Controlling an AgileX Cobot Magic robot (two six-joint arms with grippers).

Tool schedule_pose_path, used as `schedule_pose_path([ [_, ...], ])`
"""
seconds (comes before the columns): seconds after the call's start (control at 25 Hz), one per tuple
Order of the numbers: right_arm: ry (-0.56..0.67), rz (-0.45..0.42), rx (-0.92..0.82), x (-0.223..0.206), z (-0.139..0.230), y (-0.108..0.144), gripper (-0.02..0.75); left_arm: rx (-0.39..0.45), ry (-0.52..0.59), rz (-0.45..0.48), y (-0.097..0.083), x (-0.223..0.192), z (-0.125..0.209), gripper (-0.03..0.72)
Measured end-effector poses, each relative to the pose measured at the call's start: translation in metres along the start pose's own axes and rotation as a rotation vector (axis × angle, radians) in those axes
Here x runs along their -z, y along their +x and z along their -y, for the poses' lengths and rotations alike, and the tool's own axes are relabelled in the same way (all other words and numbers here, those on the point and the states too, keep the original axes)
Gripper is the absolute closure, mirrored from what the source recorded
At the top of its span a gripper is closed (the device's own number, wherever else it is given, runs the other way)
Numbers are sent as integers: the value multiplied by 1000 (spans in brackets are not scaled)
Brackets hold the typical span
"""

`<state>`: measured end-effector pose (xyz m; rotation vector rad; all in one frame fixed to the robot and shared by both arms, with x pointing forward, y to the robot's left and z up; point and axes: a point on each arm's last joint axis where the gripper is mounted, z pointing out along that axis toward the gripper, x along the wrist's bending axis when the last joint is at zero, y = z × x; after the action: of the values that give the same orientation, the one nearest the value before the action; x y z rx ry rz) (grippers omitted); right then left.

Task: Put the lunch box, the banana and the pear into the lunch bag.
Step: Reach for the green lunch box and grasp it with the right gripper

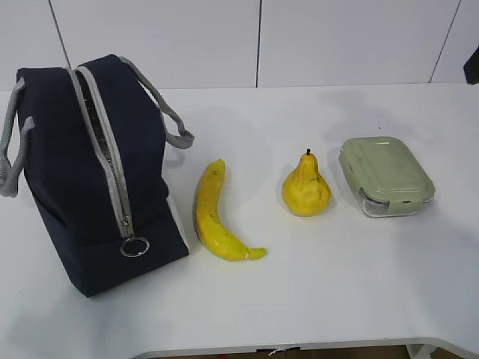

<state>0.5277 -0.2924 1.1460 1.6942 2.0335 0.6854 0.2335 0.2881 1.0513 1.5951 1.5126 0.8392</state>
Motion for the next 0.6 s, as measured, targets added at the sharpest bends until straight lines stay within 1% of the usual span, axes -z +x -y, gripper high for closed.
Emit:
schedule_pose_path([
  [0.2,74,-28,13,-30,-1,-3,184,0,-2,0,0,0,0,446],
  [0.28,84,-31,24,-37,-1,-4,184,-4,-34,-1,-1,7,-6,446],
  [0.44,57,-39,23,-46,-5,-8,184,-20,-125,-17,-2,27,-25,446],
  [0.52,35,-80,-5,-49,-7,-14,184,-26,-127,-29,-1,32,-37,446],
  [0.6,14,-116,-61,-51,-6,-27,184,-27,-115,-34,-1,34,-52,446],
])
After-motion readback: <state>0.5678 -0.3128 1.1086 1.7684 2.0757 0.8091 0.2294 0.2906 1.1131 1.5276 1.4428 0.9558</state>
